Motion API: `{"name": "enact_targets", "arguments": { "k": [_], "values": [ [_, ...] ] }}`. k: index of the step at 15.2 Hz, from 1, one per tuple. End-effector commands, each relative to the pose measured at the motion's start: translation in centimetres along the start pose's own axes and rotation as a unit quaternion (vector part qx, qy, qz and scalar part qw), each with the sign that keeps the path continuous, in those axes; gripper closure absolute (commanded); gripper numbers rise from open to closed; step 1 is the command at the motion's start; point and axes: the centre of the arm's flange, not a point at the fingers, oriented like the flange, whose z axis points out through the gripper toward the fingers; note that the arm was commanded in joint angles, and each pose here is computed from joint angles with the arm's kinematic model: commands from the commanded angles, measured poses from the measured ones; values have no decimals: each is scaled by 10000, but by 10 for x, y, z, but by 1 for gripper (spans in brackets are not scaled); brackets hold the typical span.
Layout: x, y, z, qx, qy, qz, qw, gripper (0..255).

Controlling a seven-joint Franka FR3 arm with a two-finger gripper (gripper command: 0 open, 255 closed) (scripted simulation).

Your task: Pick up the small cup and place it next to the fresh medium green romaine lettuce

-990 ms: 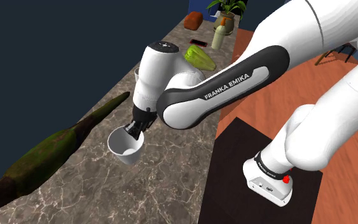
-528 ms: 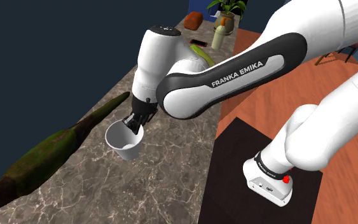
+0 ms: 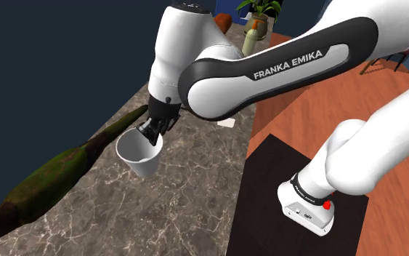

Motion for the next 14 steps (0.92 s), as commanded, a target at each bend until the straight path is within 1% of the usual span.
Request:
{"name": "enact_targets", "arguments": {
  "k": [1,14],
  "values": [
    [1,-1,-11,0,-1,0,10000,255],
    [10,-16,-77,0,-1,0,10000,255]
  ]
}}
